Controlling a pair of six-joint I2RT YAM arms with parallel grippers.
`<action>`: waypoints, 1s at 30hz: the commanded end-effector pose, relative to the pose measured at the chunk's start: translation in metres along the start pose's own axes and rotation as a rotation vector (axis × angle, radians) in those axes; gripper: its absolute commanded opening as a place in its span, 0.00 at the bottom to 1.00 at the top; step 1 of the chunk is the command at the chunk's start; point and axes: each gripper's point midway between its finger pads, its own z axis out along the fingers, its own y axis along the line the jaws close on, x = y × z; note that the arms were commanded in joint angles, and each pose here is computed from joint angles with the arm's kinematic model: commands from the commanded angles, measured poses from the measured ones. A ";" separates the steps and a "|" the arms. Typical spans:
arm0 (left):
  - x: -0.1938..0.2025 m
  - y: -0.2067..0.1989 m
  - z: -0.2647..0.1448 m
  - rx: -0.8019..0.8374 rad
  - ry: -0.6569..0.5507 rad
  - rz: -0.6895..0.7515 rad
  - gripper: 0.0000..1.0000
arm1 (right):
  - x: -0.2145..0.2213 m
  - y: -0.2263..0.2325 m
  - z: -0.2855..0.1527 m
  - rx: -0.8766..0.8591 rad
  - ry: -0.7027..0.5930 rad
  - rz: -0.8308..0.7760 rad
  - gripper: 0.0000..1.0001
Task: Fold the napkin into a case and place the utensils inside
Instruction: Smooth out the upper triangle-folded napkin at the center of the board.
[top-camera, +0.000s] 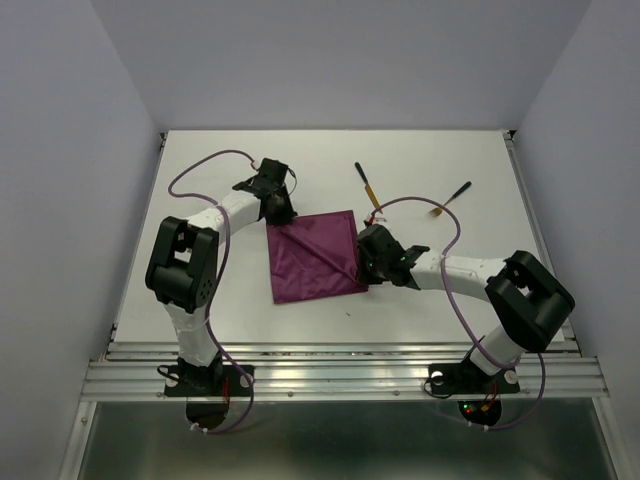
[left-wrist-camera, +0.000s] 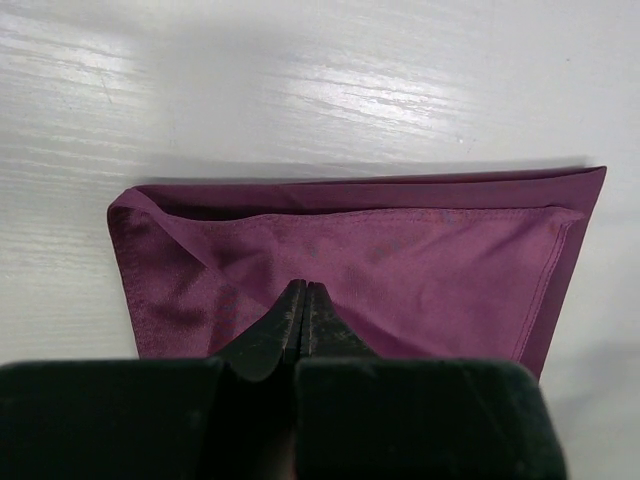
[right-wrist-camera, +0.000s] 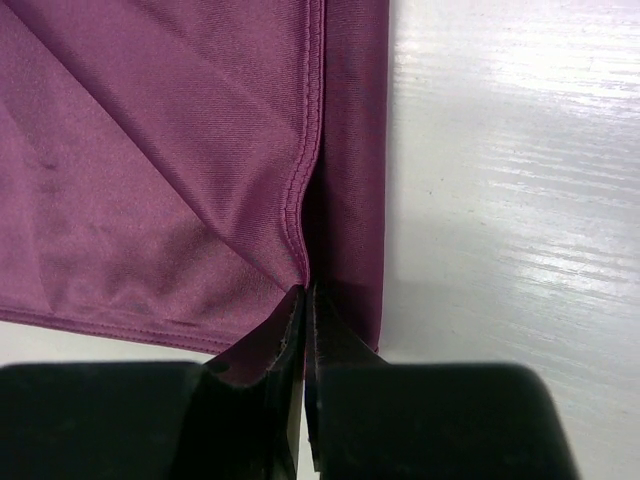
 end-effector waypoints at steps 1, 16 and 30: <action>-0.007 -0.013 0.000 0.029 -0.008 0.024 0.01 | -0.019 0.005 -0.006 -0.005 -0.088 0.024 0.04; -0.006 -0.010 0.011 0.010 0.000 0.034 0.01 | -0.017 -0.004 -0.005 0.041 -0.092 0.038 0.24; -0.010 -0.008 0.015 -0.005 -0.005 0.041 0.01 | -0.105 0.001 -0.010 -0.059 -0.253 0.053 0.34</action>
